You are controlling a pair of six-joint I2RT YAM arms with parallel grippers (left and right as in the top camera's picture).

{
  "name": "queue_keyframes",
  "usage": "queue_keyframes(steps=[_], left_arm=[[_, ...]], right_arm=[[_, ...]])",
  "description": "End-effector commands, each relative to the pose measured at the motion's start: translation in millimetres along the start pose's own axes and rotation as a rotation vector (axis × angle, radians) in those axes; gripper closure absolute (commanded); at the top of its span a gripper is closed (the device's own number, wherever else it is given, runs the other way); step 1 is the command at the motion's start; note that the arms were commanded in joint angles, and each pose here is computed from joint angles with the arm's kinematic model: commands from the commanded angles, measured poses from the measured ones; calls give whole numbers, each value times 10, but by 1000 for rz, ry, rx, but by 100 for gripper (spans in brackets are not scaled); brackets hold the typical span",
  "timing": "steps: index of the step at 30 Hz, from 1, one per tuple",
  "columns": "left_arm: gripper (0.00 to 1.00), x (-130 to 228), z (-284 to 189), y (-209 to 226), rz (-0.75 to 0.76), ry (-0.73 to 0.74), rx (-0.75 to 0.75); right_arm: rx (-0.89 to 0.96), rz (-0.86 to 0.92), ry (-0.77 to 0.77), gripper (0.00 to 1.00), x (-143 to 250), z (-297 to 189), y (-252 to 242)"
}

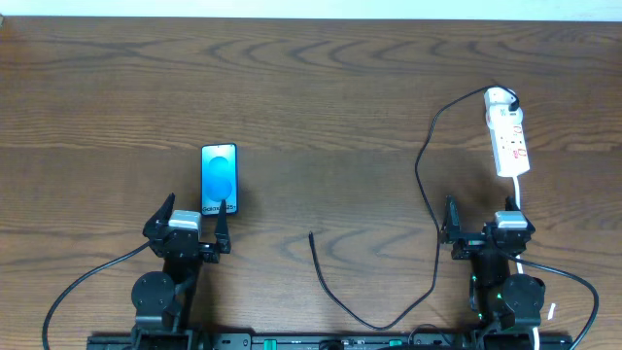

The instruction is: Plug charger to phone and switch on socket

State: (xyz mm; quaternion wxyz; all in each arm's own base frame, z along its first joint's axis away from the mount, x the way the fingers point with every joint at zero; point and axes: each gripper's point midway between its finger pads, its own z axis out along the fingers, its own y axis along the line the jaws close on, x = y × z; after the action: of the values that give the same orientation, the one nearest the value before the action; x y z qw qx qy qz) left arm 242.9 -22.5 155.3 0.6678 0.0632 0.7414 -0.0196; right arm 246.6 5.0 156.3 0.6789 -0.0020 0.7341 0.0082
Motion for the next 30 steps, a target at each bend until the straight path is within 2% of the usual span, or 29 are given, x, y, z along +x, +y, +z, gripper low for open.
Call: queue_keyframes(steps=[1, 11, 15, 20, 30], left_arm=[[11, 161, 20, -20, -12, 37, 11], [11, 148, 20, -19, -11, 32, 10], [11, 68, 13, -161, -10, -1, 94], [11, 46, 10, -161, -13, -6, 94], [11, -292, -31, -142, -30, -20, 94]], right_arm=[[-14, -5, -1, 1, 2, -3, 29], [-14, -5, -1, 1, 2, -3, 29], [-14, -5, -1, 1, 2, -3, 29], [-14, -5, -1, 1, 3, -3, 29], [-14, -5, -1, 1, 2, -3, 29]])
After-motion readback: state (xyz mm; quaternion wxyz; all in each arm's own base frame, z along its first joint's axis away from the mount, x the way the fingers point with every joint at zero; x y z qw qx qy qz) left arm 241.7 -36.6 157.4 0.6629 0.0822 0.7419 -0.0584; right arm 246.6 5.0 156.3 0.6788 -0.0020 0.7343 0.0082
